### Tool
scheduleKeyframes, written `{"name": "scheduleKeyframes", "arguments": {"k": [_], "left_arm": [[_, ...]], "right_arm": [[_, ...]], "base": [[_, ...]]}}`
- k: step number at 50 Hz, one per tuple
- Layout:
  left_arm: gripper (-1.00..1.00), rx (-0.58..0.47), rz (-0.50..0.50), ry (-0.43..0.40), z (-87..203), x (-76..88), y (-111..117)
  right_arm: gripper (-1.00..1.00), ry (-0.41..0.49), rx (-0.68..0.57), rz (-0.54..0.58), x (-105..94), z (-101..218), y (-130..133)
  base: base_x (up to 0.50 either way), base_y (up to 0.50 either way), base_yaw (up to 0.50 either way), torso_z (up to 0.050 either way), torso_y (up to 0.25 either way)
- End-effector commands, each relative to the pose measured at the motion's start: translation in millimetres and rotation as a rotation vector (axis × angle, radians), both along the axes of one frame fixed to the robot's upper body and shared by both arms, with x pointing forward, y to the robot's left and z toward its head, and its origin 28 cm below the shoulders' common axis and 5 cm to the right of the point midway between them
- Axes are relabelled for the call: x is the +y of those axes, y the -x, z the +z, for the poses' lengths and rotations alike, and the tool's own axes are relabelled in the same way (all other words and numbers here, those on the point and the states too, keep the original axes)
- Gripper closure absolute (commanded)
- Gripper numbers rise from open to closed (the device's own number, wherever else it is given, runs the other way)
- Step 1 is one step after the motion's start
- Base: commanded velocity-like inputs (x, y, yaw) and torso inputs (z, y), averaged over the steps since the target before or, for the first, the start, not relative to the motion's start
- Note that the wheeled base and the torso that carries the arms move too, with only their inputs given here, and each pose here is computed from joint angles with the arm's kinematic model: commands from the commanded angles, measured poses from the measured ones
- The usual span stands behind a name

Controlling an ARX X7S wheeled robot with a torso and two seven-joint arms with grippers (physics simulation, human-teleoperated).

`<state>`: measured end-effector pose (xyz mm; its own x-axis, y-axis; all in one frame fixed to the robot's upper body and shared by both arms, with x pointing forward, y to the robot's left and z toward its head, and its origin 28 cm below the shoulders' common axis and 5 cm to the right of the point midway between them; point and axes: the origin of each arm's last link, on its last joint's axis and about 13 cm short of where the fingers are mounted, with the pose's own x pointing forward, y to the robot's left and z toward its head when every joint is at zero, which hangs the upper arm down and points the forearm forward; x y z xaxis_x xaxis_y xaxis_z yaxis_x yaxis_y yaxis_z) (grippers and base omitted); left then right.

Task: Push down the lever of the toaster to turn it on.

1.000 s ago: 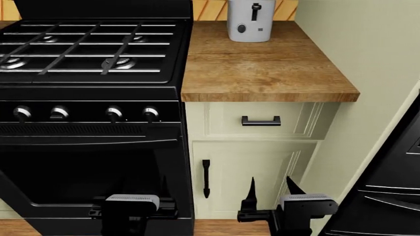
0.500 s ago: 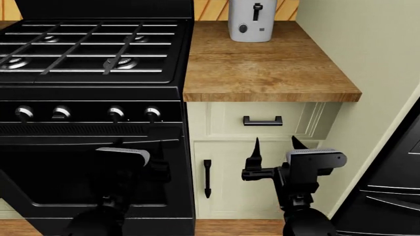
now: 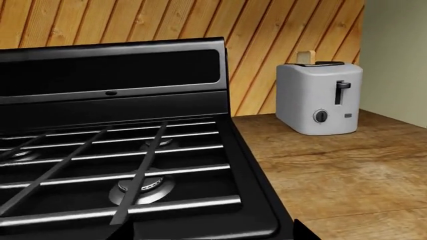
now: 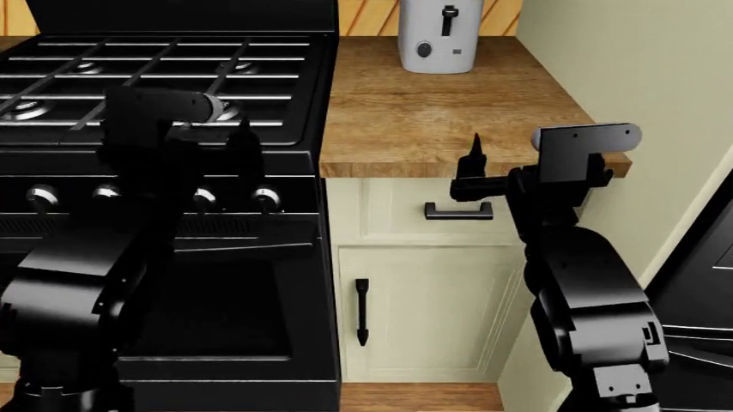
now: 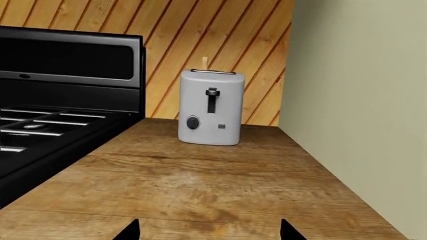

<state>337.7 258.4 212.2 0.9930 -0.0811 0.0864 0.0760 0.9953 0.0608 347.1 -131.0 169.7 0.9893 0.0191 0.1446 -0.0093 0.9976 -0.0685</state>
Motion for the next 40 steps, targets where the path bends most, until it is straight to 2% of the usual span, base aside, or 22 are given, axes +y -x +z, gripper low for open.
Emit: {"name": "scheduleKeyframes", "arguments": {"k": [1, 7, 40], "left_arm": [[-1.00, -0.014, 0.051, 0.004, 31, 10.7, -23], [-1.00, -0.012, 0.049, 0.010, 29, 11.9, -21], [-1.00, -0.020, 0.027, -0.007, 32, 8.7, -13]], "right_arm": [[-1.00, 0.014, -0.008, -0.015, -11.4, 28, -22], [-1.00, 0.027, 0.002, -0.014, -10.6, 27, -20], [-1.00, 0.036, 0.012, -0.001, -5.6, 23, -21]], "base": [[0.00, 0.00, 0.00, 0.000, 0.000], [0.07, 0.00, 0.00, 0.000, 0.000], [0.26, 0.00, 0.00, 0.000, 0.000]]}}
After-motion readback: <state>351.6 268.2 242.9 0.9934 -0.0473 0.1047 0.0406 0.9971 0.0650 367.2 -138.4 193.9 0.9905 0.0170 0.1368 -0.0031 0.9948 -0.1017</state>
